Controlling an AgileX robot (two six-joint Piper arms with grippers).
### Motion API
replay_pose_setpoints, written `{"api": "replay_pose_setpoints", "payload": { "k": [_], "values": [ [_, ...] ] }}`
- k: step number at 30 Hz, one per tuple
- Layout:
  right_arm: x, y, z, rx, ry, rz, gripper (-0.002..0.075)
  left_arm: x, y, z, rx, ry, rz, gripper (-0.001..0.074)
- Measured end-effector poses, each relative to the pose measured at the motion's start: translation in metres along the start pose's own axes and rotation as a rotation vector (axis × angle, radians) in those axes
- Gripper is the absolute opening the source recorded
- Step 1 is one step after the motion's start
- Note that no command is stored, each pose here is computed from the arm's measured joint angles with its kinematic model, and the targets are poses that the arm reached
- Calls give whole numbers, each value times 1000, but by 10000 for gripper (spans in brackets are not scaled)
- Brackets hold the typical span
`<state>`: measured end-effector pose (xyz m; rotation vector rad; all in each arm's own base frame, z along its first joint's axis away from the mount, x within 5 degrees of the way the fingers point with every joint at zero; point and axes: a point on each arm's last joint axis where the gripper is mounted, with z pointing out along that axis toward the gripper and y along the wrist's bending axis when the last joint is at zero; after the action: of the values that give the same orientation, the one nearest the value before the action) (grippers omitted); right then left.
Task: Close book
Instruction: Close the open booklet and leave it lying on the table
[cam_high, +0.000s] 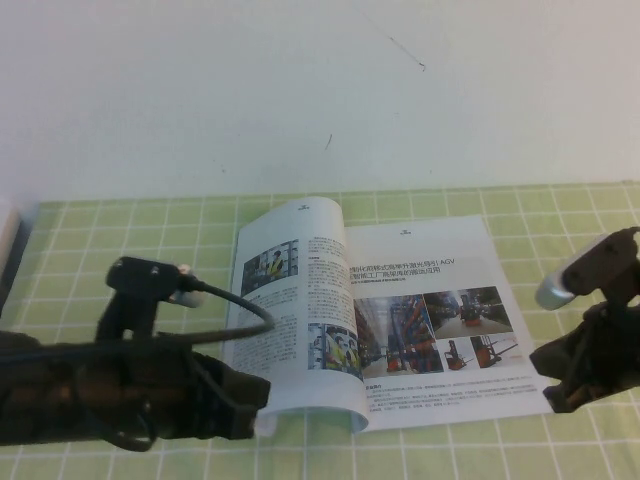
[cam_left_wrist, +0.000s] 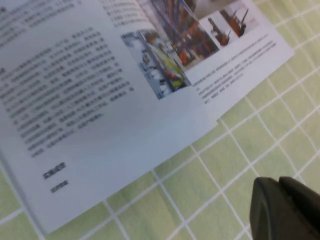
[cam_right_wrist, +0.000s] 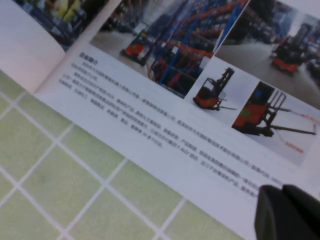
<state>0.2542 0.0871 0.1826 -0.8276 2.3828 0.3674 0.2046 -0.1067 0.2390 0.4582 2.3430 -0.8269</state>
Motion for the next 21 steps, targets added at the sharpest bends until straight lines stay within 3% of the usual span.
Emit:
{"api": "replay_pose_setpoints", "payload": {
  "k": [9,21],
  "values": [
    [-6,-16,60,-10,99,-19,-4,14,-22,55,-109,35,124,-4],
    [-2,-22,89,-34,149,7,-3,27,-5,90,-241,90,122,-4]
  ]
}}
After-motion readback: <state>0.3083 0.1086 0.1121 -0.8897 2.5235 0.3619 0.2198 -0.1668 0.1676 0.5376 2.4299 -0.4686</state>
